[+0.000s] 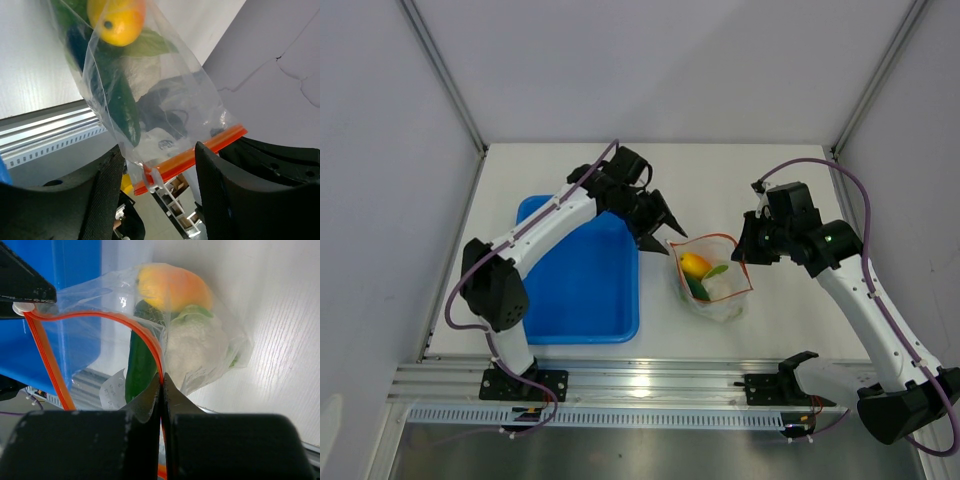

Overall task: Place the food in the zip-top bag and seal the zipper
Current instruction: Adjust the zipper food storage bag at the center of the board, then zip the zipper food storage bag at the center of the board.

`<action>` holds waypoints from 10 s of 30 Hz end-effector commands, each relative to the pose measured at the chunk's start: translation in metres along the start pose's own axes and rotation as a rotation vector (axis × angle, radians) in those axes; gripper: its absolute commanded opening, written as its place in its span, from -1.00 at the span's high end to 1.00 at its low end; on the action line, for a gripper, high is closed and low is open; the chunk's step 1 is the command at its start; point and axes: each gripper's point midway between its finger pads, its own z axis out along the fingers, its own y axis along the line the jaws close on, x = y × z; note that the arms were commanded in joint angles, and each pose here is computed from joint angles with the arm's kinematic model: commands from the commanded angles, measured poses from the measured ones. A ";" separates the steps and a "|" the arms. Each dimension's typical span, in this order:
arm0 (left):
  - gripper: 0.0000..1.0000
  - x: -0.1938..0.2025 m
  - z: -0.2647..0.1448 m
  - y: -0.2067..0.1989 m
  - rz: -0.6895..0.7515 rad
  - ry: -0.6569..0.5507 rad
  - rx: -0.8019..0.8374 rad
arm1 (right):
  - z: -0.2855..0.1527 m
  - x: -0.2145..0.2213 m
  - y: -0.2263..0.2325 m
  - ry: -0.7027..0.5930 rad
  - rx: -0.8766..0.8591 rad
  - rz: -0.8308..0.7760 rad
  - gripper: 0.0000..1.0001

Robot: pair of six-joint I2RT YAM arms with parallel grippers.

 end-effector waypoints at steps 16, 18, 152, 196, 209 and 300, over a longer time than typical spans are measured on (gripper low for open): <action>0.84 0.021 0.009 -0.037 0.088 0.127 0.181 | -0.012 -0.008 -0.001 -0.060 0.022 -0.031 0.91; 0.95 0.021 0.007 -0.043 0.124 0.127 0.205 | -0.013 -0.006 -0.001 -0.053 0.023 -0.036 0.87; -0.99 0.054 -0.108 0.107 0.423 -0.395 -0.315 | 0.046 0.058 0.079 0.290 -0.439 -0.075 0.95; 0.99 0.091 -0.030 0.060 0.615 -0.141 -0.088 | 0.035 0.052 0.065 0.203 -0.276 0.000 1.00; 0.99 0.132 -0.056 0.027 1.119 0.092 0.100 | -0.002 0.026 0.085 0.054 -0.551 -0.220 0.15; 0.00 0.114 -0.030 -0.044 0.833 0.184 0.431 | -0.024 0.070 0.101 -0.019 -0.777 -0.274 1.00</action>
